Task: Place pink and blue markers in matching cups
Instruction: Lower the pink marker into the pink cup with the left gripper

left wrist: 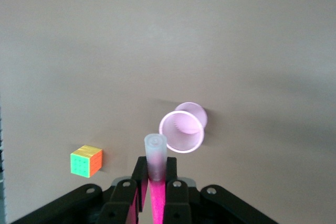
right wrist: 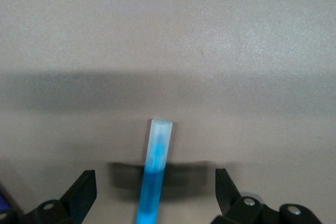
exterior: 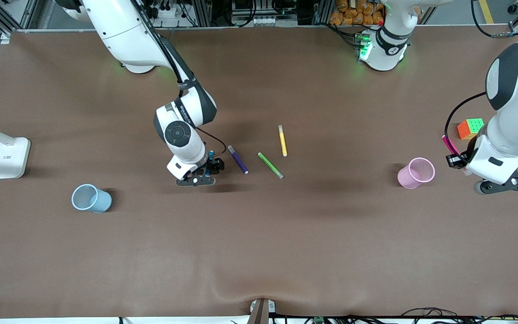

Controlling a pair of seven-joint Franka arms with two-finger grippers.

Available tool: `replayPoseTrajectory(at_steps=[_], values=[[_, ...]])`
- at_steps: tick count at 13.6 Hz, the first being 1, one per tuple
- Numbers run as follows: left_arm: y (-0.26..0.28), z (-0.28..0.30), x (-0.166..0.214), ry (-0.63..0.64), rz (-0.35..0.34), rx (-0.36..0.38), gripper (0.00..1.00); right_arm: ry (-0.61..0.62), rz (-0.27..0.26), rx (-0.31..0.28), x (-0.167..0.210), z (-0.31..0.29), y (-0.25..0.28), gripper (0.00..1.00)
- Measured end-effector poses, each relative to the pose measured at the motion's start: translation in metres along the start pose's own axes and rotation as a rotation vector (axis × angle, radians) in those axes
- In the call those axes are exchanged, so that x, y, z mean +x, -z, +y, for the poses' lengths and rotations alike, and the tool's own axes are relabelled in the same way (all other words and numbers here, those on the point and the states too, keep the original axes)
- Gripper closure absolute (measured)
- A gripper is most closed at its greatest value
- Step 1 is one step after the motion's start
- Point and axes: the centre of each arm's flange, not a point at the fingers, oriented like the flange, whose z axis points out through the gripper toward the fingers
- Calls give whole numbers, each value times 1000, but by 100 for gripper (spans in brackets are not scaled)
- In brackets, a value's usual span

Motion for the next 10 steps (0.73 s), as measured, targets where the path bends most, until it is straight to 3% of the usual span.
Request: replayPoseTrajectory(at_steps=[7,10], values=[[-79,29,3,336,-53,48,83,-14,-12,-8,2,2,-12,0],[-112,37,15,388,-50,55,83,-15,-8,-6,3,1,-11,0]])
